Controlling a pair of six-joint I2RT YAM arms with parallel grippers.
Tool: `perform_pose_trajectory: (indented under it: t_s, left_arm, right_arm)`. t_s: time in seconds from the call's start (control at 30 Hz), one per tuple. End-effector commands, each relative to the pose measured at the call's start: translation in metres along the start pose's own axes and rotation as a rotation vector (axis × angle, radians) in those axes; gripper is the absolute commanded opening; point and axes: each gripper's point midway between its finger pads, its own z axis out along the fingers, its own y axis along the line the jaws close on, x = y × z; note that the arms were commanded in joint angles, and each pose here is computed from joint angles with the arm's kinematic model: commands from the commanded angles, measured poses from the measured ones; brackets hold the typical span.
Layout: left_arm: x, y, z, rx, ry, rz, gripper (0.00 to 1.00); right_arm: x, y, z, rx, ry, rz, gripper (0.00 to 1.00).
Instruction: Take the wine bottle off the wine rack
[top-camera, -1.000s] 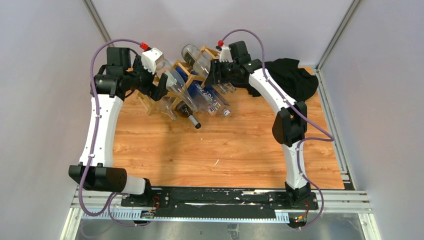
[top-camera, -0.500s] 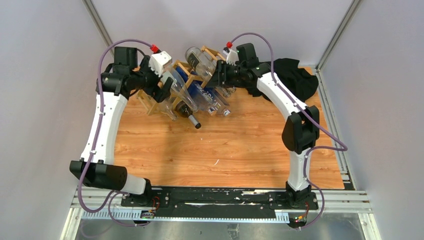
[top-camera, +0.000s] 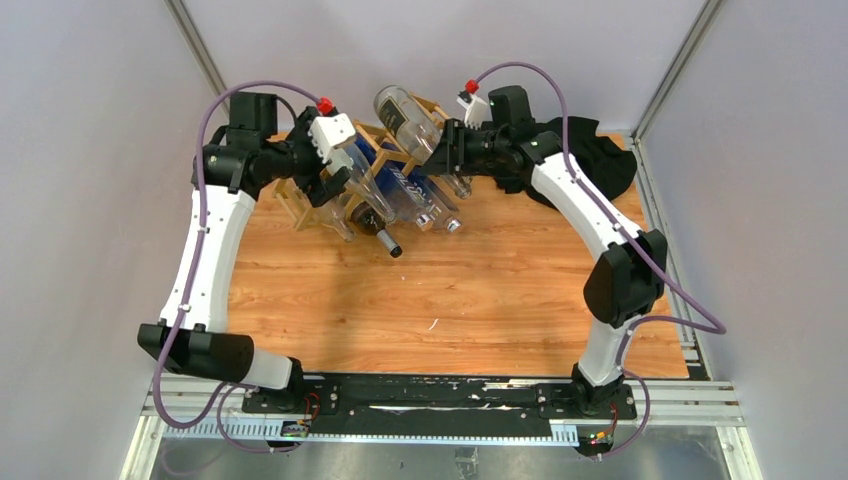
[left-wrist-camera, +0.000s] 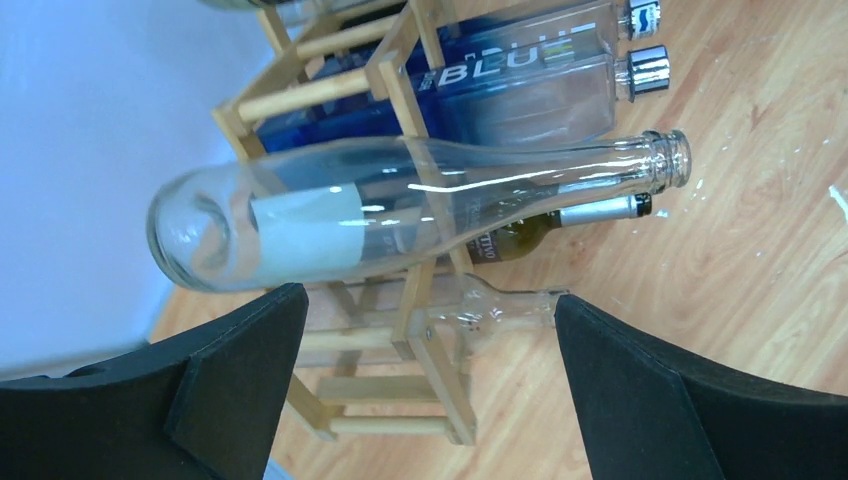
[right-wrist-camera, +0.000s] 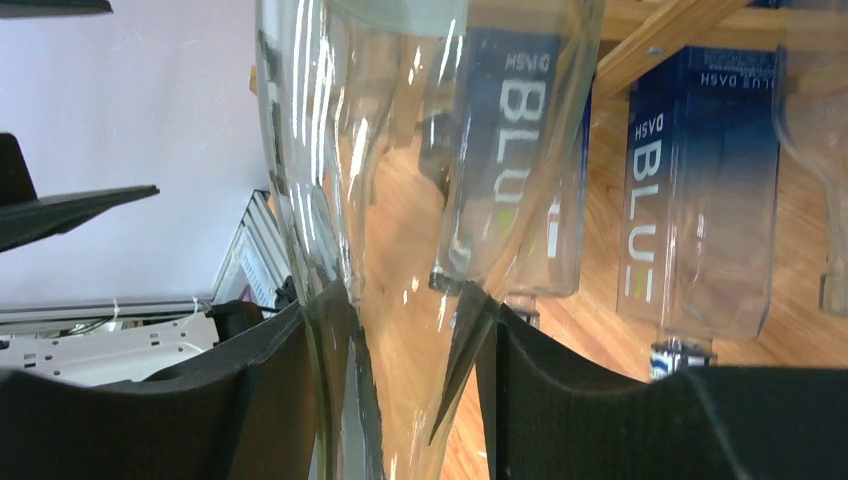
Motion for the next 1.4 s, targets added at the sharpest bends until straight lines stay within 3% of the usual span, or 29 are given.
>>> perform_pose_trajectory:
  t_s: [0.0, 0.2, 0.47, 0.77, 1.1, 1.37]
  left_arm:
    - [-0.025, -0.008, -0.011, 0.010, -0.089, 0.296, 1.00]
    - [-0.049, -0.004, -0.006, -0.071, -0.129, 0.601, 1.00]
    - [-0.085, -0.017, -0.001, -0.159, -0.234, 0.832, 1.00]
    - [-0.066, -0.035, 0.008, -0.173, -0.219, 1.097, 1.00]
    - [-0.041, -0.051, 0.017, -0.125, -0.183, 1.260, 1.00]
    - [-0.034, -0.052, 0.020, -0.113, -0.160, 1.269, 1.00]
  right_arm:
    - [-0.031, 0.070, -0.044, -0.126, -0.153, -0.228, 0.00]
    - [-0.005, 0.091, -0.059, -0.112, -0.138, -0.252, 0.00]
    - [0.029, 0.125, -0.074, -0.117, -0.087, -0.322, 0.00]
    - [0.065, 0.145, -0.076, -0.134, 0.020, -0.380, 0.00]
    - [0.091, 0.168, -0.071, -0.190, 0.090, -0.484, 0.00]
    - [0.105, 0.185, -0.083, -0.249, 0.092, -0.569, 0.00]
